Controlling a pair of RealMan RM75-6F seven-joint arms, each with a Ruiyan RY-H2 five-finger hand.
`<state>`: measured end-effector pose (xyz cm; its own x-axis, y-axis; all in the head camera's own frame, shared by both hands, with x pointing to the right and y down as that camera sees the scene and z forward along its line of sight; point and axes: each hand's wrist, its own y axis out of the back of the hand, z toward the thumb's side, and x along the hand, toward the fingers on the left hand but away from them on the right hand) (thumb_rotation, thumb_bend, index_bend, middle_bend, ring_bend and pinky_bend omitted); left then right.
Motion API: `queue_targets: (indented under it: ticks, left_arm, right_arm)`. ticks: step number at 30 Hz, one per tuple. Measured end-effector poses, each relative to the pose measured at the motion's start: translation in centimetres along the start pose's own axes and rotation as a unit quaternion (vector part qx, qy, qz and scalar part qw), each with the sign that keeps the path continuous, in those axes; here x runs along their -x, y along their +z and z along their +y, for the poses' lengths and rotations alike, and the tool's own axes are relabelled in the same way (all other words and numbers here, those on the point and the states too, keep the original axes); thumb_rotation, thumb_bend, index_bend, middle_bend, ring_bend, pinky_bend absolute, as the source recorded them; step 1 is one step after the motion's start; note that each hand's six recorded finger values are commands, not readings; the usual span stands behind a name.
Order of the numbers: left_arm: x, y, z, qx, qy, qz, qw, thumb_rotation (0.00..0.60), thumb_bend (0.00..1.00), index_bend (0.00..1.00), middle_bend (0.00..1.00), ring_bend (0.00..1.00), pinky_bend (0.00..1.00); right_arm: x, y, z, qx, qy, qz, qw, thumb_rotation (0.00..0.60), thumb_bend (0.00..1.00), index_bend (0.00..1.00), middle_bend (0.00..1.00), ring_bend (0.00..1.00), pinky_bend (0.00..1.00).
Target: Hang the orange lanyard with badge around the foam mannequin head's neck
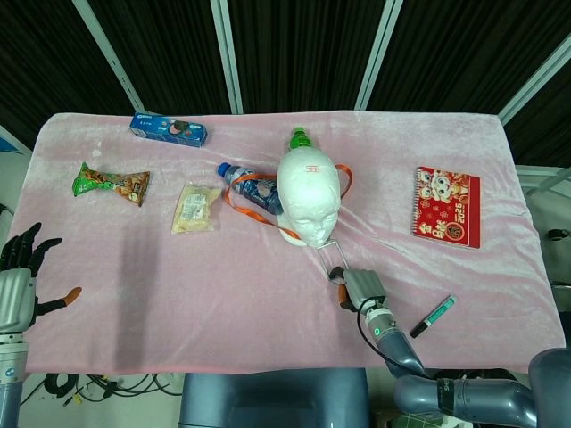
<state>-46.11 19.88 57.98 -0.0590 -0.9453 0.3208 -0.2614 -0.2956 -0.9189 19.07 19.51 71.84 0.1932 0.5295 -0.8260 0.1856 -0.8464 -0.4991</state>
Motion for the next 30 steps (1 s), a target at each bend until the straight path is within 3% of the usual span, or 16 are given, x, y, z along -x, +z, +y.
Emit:
queue_targets:
  ticks: [30]
  left_arm:
    - [0.0, 0.0, 0.3, 0.001, 0.006, 0.000, 1.0000, 0.600, 0.07, 0.22, 0.01, 0.00, 0.00]
  right_arm:
    - [-3.7, 1.9, -2.3, -0.012, 0.031, 0.041, 0.9986, 0.600, 0.77, 0.37, 0.83, 0.84, 0.77]
